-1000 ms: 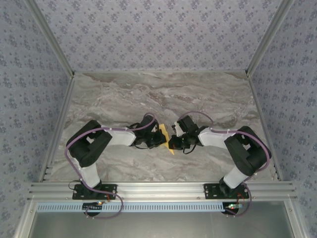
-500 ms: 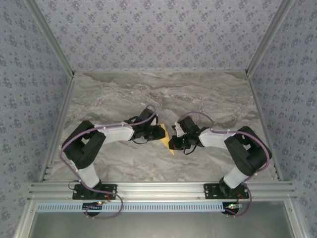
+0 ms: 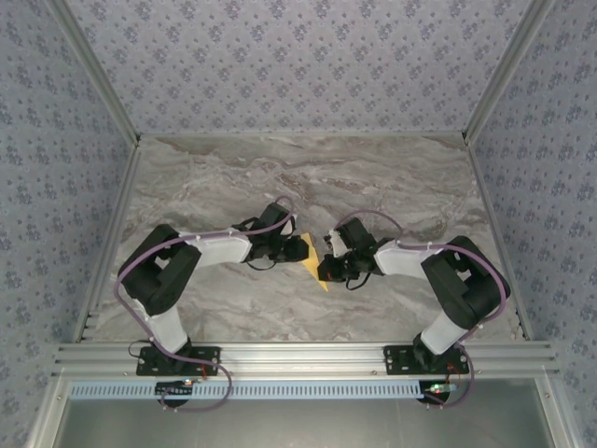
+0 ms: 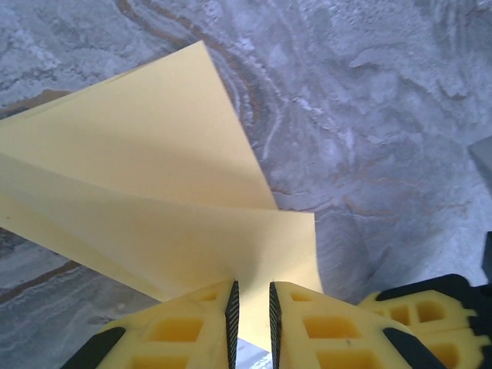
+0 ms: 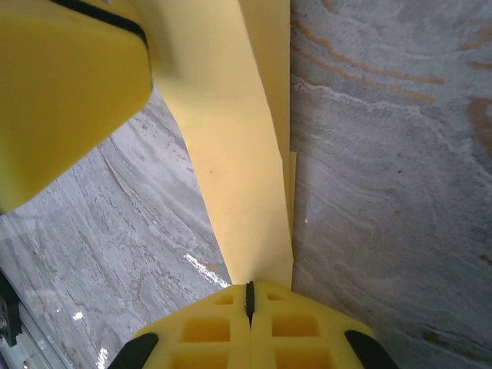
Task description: Fold a paper plane with a square sheet of paper (pick it up from the middle)
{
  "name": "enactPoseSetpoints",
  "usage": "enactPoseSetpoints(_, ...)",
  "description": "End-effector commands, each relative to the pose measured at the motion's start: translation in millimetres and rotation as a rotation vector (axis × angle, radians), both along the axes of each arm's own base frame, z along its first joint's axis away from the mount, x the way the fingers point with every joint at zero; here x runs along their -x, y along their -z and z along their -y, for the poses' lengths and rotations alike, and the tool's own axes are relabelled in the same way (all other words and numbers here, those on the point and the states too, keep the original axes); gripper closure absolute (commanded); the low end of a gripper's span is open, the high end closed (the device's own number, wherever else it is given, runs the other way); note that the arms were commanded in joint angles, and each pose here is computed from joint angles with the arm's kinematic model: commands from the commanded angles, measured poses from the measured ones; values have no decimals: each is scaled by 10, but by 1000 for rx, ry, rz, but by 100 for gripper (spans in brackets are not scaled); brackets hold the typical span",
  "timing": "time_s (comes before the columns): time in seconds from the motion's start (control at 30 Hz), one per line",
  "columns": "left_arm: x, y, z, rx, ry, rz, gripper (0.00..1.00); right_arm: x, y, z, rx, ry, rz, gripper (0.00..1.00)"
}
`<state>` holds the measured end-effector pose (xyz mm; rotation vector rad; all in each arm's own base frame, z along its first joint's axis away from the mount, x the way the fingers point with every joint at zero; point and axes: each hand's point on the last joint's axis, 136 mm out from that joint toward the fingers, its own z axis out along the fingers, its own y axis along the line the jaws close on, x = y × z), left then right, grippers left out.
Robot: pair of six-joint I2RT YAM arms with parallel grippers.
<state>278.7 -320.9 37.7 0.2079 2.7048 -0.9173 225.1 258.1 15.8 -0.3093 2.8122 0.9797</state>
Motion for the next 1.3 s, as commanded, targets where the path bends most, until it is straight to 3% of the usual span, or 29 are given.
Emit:
enactPoseSetpoints(0.0, -116, -6, 29, 11, 15, 38, 78, 320, 482, 394, 210, 7, -133, 100)
enactPoseSetpoints(0.8, -198, 372, -300, -87, -39, 10, 79, 465, 591, 559, 283, 7, -178, 100)
enactPoseSetpoints(1.27, -662, 273, -744, -114, -168, 39, 82, 583, 658, 670, 316, 15, -207, 100)
